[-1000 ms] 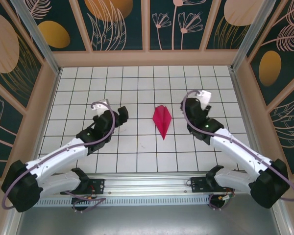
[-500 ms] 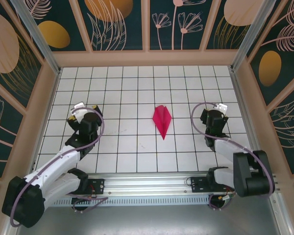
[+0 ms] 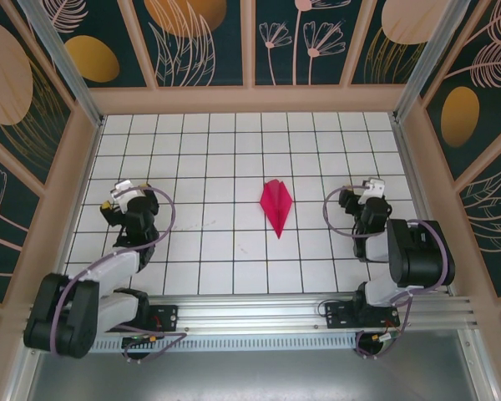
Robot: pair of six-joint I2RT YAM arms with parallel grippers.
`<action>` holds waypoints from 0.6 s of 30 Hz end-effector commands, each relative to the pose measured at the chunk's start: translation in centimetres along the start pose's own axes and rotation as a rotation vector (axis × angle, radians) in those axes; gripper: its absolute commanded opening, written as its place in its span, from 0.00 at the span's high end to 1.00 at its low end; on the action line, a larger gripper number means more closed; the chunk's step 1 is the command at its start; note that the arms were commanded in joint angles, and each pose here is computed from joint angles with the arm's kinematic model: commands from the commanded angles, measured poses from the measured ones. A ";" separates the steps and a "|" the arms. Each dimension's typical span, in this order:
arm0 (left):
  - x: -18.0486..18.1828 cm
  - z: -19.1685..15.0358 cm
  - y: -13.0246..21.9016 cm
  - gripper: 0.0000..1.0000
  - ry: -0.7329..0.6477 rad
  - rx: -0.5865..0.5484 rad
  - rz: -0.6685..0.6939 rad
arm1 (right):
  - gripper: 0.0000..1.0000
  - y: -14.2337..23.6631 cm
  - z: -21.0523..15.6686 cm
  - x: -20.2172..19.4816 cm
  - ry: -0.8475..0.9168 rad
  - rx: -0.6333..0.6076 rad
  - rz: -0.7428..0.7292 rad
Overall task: Fold a paper plane with a square sheet of paper (pick it up from the middle)
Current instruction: Reset both arms
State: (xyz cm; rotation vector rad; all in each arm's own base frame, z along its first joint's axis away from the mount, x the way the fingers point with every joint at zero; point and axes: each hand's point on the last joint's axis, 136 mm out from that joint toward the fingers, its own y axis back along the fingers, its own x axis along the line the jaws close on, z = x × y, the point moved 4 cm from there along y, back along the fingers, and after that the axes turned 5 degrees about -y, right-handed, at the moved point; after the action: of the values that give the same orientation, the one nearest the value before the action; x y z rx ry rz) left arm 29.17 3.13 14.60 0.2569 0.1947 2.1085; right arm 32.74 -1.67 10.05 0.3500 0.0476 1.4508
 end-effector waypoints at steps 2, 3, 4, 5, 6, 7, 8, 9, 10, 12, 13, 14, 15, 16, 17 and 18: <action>-1.8 1.6 -0.4 0.01 0.003 -0.136 -0.119 | 0.01 0.0 2.6 0.9 -0.008 -0.125 0.027; -2.2 1.7 -0.5 0.02 0.004 -0.159 -0.141 | 0.01 0.0 2.7 0.9 -0.009 -0.126 0.031; -2.7 1.8 -0.7 0.02 -0.010 -0.171 -0.157 | 0.01 -0.1 2.6 0.9 -0.009 -0.122 0.033; -3.1 1.9 -1.0 0.01 -0.022 -0.174 -0.178 | 0.01 -0.1 2.6 0.9 -0.009 -0.123 0.034; -3.3 2.2 -1.0 0.01 -0.026 -0.198 -0.188 | 0.01 -0.1 2.6 0.9 -0.009 -0.122 0.034; -3.3 2.3 -0.9 0.02 -0.028 -0.225 -0.198 | 0.01 -0.1 2.7 0.9 -0.009 -0.123 0.036; -3.3 2.3 -0.9 0.02 -0.026 -0.236 -0.203 | 0.01 -0.1 2.6 0.9 -0.009 -0.121 0.036; -3.4 2.0 -1.1 0.01 -0.024 -0.234 -0.217 | 0.01 -0.1 2.6 1.0 -0.008 -0.121 0.038; -3.6 1.8 -1.5 0.01 -0.023 -0.236 -0.241 | 0.01 -0.1 2.7 1.0 -0.008 -0.123 0.038; -3.6 1.5 -2.5 0.01 -0.007 -0.187 -0.264 | 0.01 -0.1 2.6 1.0 -0.008 -0.121 0.038; -3.5 1.5 -2.6 0.01 0.001 -0.195 -0.292 | 0.01 -0.1 2.6 0.9 -0.009 -0.119 0.037; -3.4 1.4 -2.5 0.02 0.008 -0.196 -0.302 | 0.01 -0.1 2.6 0.9 -0.008 -0.119 0.038; -3.3 1.2 -2.4 0.01 0.012 -0.196 -0.314 | 0.01 -0.1 2.6 0.9 -0.008 -0.118 0.039; -3.1 0.9 -2.2 0.01 0.022 -0.211 -0.323 | 0.01 -0.1 2.6 1.0 -0.008 -0.120 0.040; -2.8 0.9 -1.8 0.01 0.034 -0.254 -0.323 | 0.01 -0.1 2.6 0.9 -0.009 -0.120 0.039; -2.6 0.7 -1.7 0.01 0.043 -0.247 -0.314 | 0.01 -0.1 2.6 0.9 -0.009 -0.119 0.039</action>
State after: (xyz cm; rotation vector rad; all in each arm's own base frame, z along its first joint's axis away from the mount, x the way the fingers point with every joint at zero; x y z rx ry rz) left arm 32.59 2.38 13.75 0.1281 0.0405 1.8591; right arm 33.05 -1.49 11.28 0.2996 0.0029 1.4631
